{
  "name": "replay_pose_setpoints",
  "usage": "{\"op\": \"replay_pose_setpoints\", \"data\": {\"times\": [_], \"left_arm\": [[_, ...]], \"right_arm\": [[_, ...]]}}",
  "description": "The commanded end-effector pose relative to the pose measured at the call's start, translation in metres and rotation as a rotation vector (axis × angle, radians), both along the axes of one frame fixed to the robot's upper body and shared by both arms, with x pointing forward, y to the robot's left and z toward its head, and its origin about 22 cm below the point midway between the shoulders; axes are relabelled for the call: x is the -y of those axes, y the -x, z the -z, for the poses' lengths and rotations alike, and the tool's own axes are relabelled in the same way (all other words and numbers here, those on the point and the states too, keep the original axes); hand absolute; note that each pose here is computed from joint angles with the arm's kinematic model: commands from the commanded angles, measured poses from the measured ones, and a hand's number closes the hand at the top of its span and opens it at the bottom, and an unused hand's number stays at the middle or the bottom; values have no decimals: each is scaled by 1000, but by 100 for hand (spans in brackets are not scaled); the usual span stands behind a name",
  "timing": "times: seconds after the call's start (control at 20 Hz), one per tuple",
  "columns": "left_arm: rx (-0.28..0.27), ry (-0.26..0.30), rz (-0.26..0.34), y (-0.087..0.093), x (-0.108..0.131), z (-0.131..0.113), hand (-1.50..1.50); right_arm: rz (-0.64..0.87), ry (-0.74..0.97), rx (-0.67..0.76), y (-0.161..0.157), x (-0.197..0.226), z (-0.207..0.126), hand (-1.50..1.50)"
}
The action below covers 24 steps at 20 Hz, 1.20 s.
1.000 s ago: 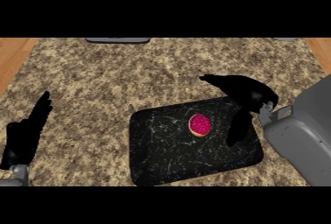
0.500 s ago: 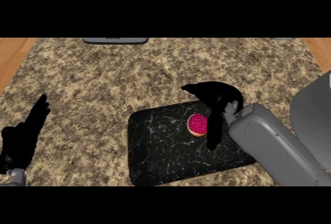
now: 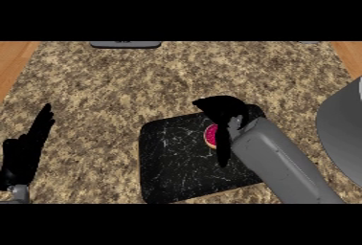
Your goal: Pick the cupcake from the tray and place it in the pot
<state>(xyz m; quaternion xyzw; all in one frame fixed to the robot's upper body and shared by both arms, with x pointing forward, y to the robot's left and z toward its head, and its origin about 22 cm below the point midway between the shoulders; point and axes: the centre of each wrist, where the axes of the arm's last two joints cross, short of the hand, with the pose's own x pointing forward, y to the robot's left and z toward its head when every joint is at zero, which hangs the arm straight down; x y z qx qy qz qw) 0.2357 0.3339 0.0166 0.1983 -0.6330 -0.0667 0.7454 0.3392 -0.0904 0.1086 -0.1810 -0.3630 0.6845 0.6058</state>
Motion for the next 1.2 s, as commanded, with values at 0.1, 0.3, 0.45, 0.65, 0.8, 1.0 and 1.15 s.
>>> {"op": "replay_pose_setpoints", "data": {"times": [0.1, 0.3, 0.45, 0.65, 0.8, 1.0, 1.15], "left_arm": [[21, -5, 2, 4, 0, -19, 0], [-15, 9, 11, 2, 23, -8, 0], [-14, -7, -18, 4, -3, 14, 0], [-8, -6, 0, 12, 18, 13, 0], [5, 6, -4, 5, 16, 7, 0], [-3, -1, -8, 0, 1, -7, 0], [10, -14, -2, 6, 1, -10, 0]], "right_arm": [[19, 56, -37, -13, 3, 24, -150], [4, 67, -37, 4, -3, 27, -150], [17, 58, -15, 9, -7, 43, -150], [36, 72, -35, -21, -7, 57, -150], [30, 79, -31, -3, 12, 45, -150], [-1, 86, -70, -16, -2, 73, -150], [-74, 86, -27, -23, -1, 64, 150]]}}
